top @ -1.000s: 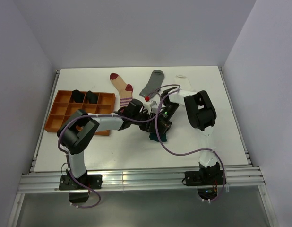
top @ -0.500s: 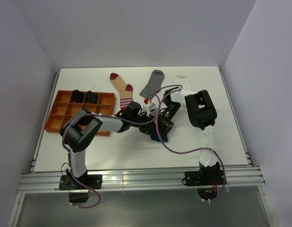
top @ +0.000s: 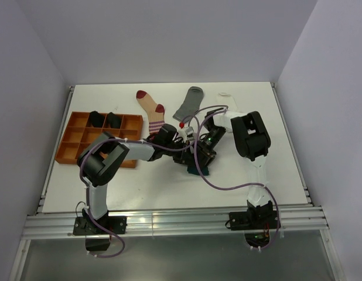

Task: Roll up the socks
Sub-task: Roll the sock at the center of the board.

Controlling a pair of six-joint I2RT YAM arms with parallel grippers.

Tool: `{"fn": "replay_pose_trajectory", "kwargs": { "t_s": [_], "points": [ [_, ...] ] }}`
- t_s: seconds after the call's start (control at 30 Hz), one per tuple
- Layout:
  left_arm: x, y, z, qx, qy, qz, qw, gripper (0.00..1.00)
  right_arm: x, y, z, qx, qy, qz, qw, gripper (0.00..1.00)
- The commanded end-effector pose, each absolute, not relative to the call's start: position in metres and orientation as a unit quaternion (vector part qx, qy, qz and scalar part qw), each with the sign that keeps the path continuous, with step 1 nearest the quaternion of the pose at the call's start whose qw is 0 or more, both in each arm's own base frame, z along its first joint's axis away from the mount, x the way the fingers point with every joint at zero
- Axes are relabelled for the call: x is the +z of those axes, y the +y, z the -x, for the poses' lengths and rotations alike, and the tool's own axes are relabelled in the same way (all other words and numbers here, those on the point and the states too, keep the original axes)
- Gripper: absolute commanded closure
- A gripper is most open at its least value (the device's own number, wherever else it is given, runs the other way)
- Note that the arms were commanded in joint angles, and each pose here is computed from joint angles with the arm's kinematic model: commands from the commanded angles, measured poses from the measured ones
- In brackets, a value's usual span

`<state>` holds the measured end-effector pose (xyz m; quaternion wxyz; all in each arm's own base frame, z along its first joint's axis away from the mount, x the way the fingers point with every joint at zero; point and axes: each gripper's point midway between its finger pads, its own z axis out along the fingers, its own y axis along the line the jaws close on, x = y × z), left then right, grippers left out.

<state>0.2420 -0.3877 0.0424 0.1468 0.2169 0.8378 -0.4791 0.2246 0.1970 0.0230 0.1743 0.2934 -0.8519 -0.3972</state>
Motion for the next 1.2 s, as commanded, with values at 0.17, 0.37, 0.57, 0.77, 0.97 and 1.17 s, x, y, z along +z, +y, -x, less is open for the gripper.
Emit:
{"fn": "replay_pose_trajectory", "kwargs": {
  "t_s": [0.17,0.37,0.57,0.77,0.97,1.17],
  "points": [
    [-0.01,-0.364,-0.232,-0.39,0.905,-0.154,0.065,1.0,0.015,0.181,-0.265,-0.338,-0.867,-0.364,0.042,0.5],
    [-0.014,-0.36,-0.237,-0.384,0.914,-0.119,0.052,0.99,0.037,0.172,-0.28,-0.331,-0.877,-0.347,-0.017,0.48],
    [-0.027,-0.351,-0.232,-0.364,0.925,-0.105,0.021,1.0,0.056,0.158,-0.288,-0.333,-0.876,-0.34,-0.074,0.47],
    [-0.036,-0.345,-0.234,-0.361,0.928,-0.095,0.003,1.0,0.082,0.147,-0.287,-0.325,-0.844,-0.394,-0.163,0.45],
    [-0.046,-0.34,-0.232,-0.369,0.923,-0.099,-0.038,1.0,0.094,0.141,-0.276,-0.27,-0.786,-0.484,-0.273,0.4],
    [-0.052,-0.34,-0.224,-0.377,0.916,-0.119,-0.074,1.0,0.084,0.148,-0.255,-0.207,-0.721,-0.572,-0.33,0.33]
  ]
}}
